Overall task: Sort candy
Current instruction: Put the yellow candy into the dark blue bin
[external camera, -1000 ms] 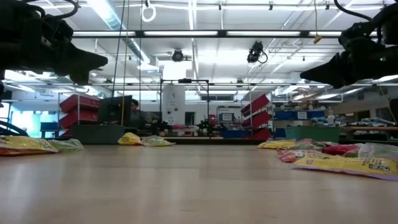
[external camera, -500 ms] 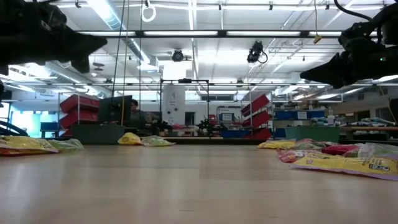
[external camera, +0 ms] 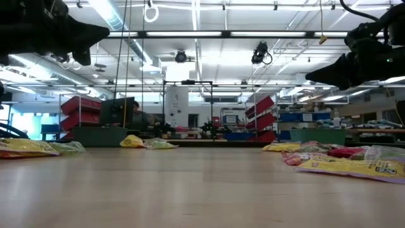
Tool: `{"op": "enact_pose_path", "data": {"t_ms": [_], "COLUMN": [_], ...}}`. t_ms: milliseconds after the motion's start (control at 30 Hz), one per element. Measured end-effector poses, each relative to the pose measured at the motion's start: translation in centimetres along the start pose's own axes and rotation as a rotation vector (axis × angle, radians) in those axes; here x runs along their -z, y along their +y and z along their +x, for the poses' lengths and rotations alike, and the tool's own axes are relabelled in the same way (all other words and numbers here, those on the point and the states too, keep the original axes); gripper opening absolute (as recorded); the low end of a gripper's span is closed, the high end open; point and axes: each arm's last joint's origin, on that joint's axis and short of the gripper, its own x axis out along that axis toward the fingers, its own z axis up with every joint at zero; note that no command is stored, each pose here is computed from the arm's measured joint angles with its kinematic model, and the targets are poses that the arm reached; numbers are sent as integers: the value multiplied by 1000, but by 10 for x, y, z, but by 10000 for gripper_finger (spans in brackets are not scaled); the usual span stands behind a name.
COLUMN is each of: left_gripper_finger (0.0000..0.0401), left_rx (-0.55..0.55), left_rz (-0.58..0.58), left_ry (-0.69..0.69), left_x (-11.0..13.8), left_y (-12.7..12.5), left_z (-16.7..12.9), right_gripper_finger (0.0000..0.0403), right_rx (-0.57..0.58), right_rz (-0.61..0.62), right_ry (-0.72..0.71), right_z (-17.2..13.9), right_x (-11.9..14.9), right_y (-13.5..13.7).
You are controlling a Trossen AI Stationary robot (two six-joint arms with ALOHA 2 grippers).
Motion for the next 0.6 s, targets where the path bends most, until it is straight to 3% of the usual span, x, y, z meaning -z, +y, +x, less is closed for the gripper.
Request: {"op": "enact_pose_path", "data": {"t_ms": [200,600], "left_gripper_finger": [9,9], "left_rx": [-8,-120], "left_rz": [-17,-67], "left_ry": [142,590], "left_x": [-17,-40], "left_y": [0,6], "left_z": [13,61], "right_gripper_finger": [0,0], "right_rx": [0,0], "right_rz": [0,0], "right_ry": [0,0], "right_z": [0,0], "right_x": [0,0], "right_y": [0,0]}}
